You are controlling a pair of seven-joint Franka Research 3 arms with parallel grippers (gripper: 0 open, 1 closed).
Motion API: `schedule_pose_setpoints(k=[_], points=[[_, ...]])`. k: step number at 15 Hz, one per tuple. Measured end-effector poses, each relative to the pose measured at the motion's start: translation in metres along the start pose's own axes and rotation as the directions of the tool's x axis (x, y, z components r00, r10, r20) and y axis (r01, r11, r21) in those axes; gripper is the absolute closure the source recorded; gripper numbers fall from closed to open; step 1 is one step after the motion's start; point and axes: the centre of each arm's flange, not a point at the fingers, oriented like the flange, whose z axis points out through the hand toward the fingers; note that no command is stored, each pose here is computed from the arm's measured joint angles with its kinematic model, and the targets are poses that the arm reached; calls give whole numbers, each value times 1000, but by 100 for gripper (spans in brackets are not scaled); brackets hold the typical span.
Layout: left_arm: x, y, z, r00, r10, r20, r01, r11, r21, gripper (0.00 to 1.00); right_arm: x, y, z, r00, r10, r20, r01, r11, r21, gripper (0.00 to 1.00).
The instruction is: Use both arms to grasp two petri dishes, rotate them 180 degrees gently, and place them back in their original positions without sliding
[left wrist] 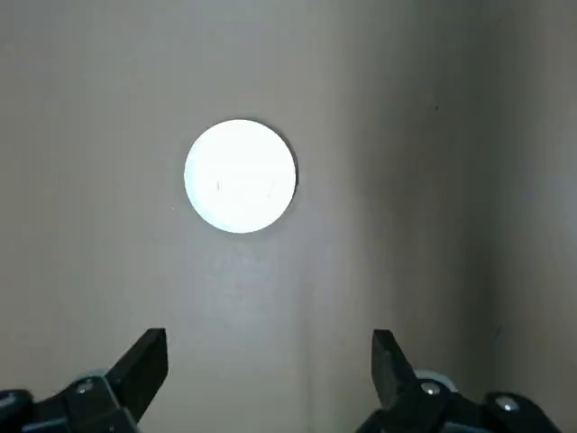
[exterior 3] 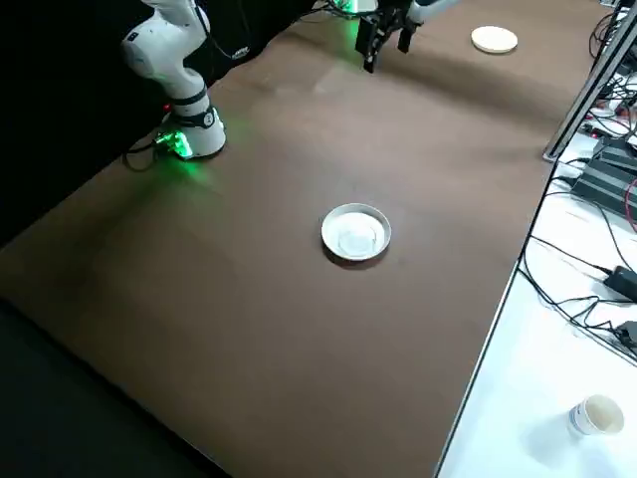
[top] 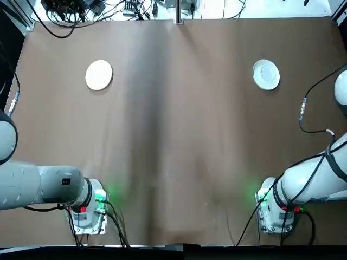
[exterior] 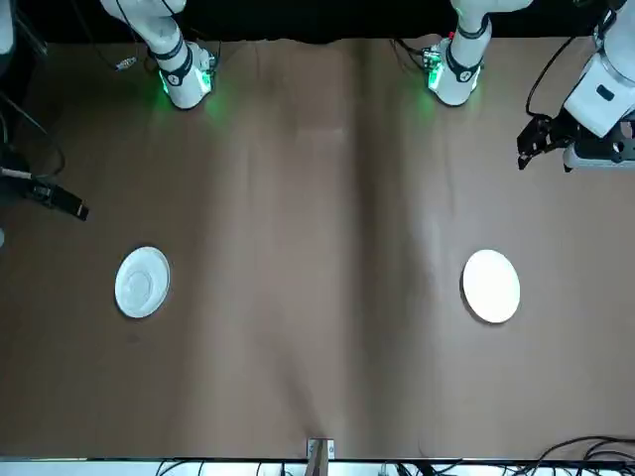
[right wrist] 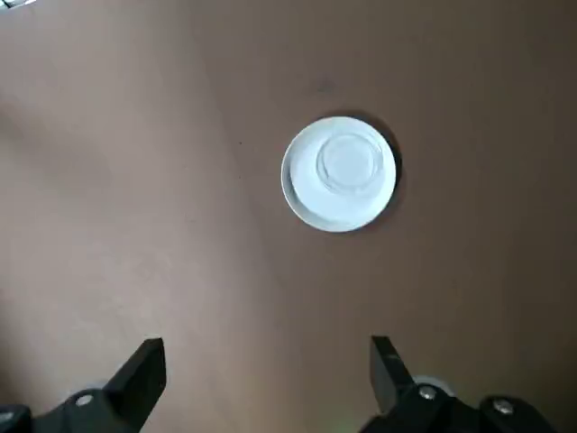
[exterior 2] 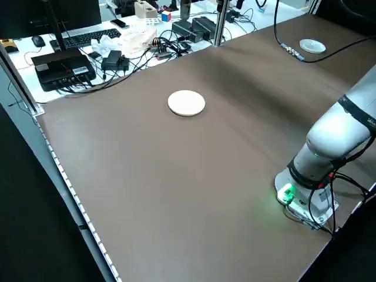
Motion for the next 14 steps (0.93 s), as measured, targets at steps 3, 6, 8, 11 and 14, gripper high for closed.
schedule_pose_setpoints(k=[3,6,8,11,14], points=[[0,0,0,1000,0,0,0,1000,0,0,-17,-3,-16,999,43,5,-43,999,4,0],[0,2,0,1000,3,0,-3,1000,0,0,-33,-5,-29,999,40,-6,-40,999,8,0],[0,3,0,1000,5,0,-5,1000,0,0,-43,-3,-33,999,42,-10,-42,999,4,0],[0,2,0,1000,4,0,-4,1000,0,0,-44,0,-31,999,44,-10,-44,999,4,0],[0,2,0,1000,3,0,-3,1000,0,0,-42,3,-27,999,-38,-10,38,999,-19,0]])
